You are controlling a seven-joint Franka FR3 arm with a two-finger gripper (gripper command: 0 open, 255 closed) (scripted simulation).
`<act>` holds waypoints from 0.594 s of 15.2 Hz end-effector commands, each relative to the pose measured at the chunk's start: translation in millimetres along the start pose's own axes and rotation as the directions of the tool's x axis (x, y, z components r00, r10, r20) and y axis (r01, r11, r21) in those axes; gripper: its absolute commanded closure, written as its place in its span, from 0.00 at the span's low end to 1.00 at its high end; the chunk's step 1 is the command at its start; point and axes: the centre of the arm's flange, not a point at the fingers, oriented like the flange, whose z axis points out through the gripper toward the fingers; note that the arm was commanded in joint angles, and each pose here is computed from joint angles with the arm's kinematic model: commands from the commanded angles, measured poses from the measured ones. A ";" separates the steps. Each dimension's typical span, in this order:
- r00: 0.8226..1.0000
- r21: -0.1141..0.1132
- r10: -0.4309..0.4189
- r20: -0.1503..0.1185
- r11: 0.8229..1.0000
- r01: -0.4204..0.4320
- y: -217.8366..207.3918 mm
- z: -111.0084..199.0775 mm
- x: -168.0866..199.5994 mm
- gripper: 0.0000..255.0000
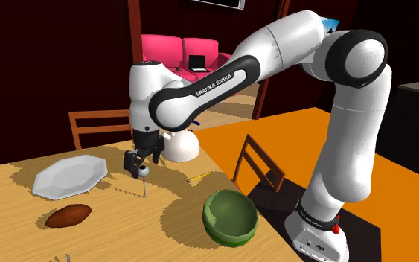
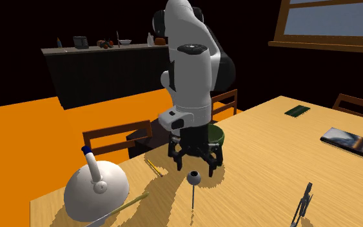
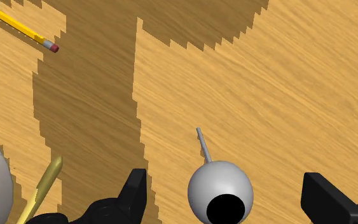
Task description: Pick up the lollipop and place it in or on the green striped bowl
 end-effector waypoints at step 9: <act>1.000 0.000 0.000 0.000 1.000 0.000 0.0 13.8 0.0 0.00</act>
